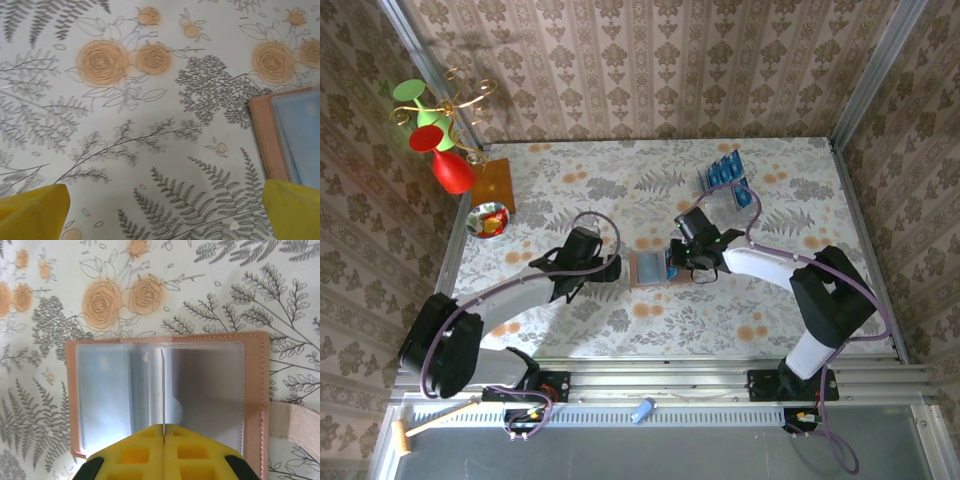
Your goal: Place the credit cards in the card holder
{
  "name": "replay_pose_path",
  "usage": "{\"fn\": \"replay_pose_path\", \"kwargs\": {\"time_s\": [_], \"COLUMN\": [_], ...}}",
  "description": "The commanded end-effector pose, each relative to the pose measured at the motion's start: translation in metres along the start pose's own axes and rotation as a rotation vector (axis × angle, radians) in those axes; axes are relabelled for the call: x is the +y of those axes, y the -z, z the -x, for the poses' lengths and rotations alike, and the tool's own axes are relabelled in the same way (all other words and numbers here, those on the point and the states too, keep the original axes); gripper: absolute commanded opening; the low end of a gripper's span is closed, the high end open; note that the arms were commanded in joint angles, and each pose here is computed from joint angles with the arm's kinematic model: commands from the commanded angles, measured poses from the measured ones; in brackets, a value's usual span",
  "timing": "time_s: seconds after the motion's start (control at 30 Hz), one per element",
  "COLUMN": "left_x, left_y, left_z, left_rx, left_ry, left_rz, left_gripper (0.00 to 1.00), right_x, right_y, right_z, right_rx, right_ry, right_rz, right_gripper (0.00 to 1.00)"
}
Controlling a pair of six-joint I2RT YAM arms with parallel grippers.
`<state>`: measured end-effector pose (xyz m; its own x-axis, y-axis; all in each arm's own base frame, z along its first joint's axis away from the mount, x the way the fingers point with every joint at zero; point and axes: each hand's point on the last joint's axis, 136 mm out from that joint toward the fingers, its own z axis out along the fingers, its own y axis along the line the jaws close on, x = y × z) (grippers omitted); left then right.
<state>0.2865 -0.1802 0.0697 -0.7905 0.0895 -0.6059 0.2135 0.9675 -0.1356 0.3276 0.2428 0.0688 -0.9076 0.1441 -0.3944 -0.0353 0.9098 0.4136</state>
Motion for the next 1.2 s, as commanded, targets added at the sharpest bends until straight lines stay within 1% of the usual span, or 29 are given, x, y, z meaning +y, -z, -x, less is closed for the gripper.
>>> {"fn": "replay_pose_path", "kwargs": {"time_s": [0.0, 0.27, 0.47, 0.87, 1.17], "left_x": [-0.016, -0.053, -0.067, -0.072, -0.059], "left_y": [-0.005, -0.027, -0.035, -0.044, -0.048], "left_z": [0.01, 0.022, 0.018, -0.003, -0.018], "left_rx": [0.01, 0.055, 0.067, 0.091, 0.12], "left_ry": [-0.073, -0.211, -0.253, -0.296, -0.315], "left_rz": [-0.02, -0.03, -0.02, 0.021, 0.064], "left_gripper": [1.0, 1.0, 1.0, 1.0, 1.0], "right_x": [0.013, -0.001, -0.014, -0.009, -0.023], "right_y": [0.017, 0.015, 0.011, -0.001, -0.012], "right_z": [0.002, 0.012, 0.016, 0.018, 0.01], "right_rx": [0.005, -0.026, -0.036, -0.038, -0.031], "right_ry": [0.029, -0.083, -0.126, -0.142, -0.171], "right_rz": [0.076, 0.138, 0.159, 0.235, 0.225], "right_gripper": [0.0, 0.0, 0.0, 0.0, 0.0]}}
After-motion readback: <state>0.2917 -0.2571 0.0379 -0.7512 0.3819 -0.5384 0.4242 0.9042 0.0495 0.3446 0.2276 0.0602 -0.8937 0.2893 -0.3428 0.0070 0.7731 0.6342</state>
